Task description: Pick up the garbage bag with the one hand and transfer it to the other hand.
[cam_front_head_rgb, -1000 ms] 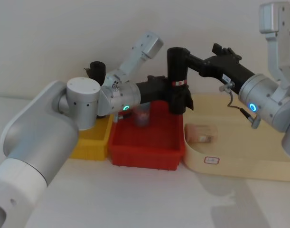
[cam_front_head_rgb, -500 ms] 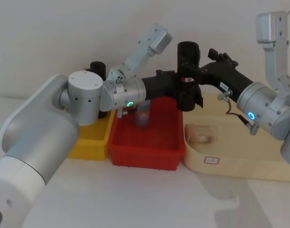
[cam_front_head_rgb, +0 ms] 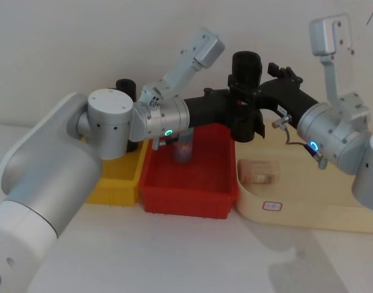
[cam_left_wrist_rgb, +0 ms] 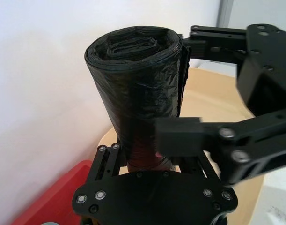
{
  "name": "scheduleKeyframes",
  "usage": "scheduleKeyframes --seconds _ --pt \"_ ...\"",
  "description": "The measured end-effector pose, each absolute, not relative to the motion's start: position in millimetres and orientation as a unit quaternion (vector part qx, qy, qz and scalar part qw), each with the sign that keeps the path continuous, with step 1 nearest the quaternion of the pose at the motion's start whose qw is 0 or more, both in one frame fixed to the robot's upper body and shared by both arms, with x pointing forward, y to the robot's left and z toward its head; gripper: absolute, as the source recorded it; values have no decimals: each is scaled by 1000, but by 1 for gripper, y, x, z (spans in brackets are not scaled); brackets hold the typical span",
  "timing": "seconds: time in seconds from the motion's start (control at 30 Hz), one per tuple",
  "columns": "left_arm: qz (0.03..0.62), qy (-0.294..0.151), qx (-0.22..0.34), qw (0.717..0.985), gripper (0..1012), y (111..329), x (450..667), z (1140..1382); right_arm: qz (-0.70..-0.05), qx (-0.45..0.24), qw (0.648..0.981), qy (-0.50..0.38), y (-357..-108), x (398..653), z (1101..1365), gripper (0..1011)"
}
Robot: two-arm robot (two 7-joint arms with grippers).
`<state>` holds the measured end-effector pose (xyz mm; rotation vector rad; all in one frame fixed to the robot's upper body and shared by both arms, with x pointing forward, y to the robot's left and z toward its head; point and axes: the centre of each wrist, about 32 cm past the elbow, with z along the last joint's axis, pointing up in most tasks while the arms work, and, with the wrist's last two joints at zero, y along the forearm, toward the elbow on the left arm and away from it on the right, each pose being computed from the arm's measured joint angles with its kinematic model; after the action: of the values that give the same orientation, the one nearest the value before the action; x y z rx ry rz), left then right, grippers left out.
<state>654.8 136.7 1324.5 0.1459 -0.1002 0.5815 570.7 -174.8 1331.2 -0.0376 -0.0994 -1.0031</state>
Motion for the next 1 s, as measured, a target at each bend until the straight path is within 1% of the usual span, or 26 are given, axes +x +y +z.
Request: scheduleKeyframes --seconds 0.37,1.0 --pt "283 -51 72 955 486 136 654 1325 -492 -49 866 -74 -164 580 1337 1001" --pt "282 -53 72 955 486 136 654 1326 -496 -92 859 -90 -151 594 1344 1001"
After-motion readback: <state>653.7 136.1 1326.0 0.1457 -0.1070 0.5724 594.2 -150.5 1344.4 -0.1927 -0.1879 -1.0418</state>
